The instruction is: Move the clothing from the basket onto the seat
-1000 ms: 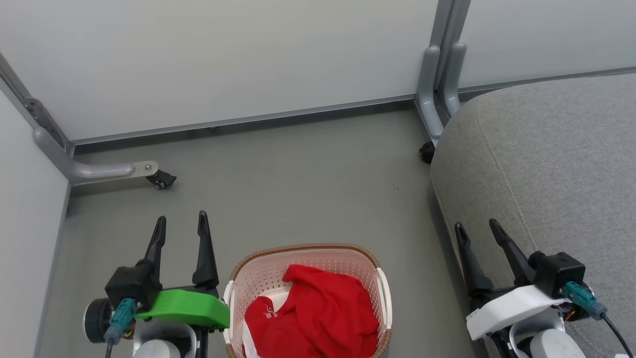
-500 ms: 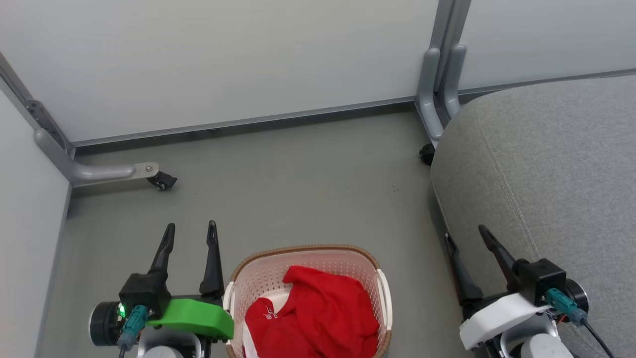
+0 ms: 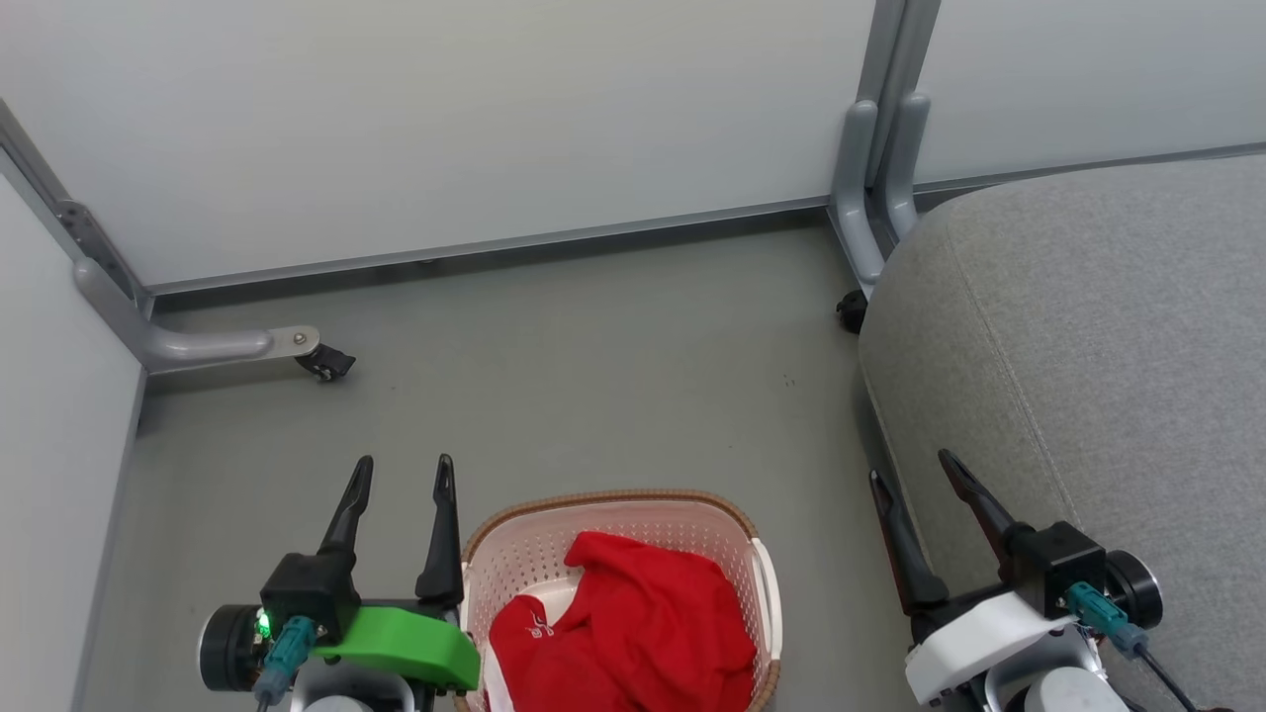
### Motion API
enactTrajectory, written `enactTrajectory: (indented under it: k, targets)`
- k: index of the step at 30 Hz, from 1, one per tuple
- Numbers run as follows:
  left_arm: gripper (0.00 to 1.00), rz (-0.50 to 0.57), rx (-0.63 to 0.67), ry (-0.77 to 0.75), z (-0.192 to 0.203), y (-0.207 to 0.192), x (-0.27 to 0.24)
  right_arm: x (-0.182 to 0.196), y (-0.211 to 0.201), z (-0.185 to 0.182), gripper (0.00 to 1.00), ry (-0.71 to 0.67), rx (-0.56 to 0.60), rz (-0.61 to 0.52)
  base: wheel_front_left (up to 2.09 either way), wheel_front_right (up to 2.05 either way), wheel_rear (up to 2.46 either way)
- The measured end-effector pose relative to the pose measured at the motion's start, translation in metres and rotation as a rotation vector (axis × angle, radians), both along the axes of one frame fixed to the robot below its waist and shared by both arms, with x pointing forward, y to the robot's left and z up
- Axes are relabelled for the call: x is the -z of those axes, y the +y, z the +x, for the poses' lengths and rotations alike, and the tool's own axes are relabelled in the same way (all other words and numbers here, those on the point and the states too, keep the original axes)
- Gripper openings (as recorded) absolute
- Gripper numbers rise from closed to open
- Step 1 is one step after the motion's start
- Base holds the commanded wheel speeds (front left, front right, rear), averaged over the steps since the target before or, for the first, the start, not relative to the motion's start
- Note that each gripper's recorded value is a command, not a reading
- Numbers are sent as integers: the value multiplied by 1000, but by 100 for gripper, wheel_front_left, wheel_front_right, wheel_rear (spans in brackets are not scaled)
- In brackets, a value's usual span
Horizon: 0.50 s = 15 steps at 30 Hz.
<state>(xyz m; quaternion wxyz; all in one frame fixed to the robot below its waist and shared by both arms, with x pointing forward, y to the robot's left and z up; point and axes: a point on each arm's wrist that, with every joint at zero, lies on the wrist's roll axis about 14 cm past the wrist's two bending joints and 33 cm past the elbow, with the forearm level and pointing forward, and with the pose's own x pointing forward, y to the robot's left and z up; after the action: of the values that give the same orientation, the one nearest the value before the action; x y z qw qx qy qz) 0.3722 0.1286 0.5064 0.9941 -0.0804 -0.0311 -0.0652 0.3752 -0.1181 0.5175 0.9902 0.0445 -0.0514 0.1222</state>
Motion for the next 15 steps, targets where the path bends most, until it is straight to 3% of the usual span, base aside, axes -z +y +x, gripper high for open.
enactTrajectory:
  k: [15]
  targets:
    - [100,-26,2,1,0,-1,0,-2,-9,1,100,-6,26,22,0,0,0]
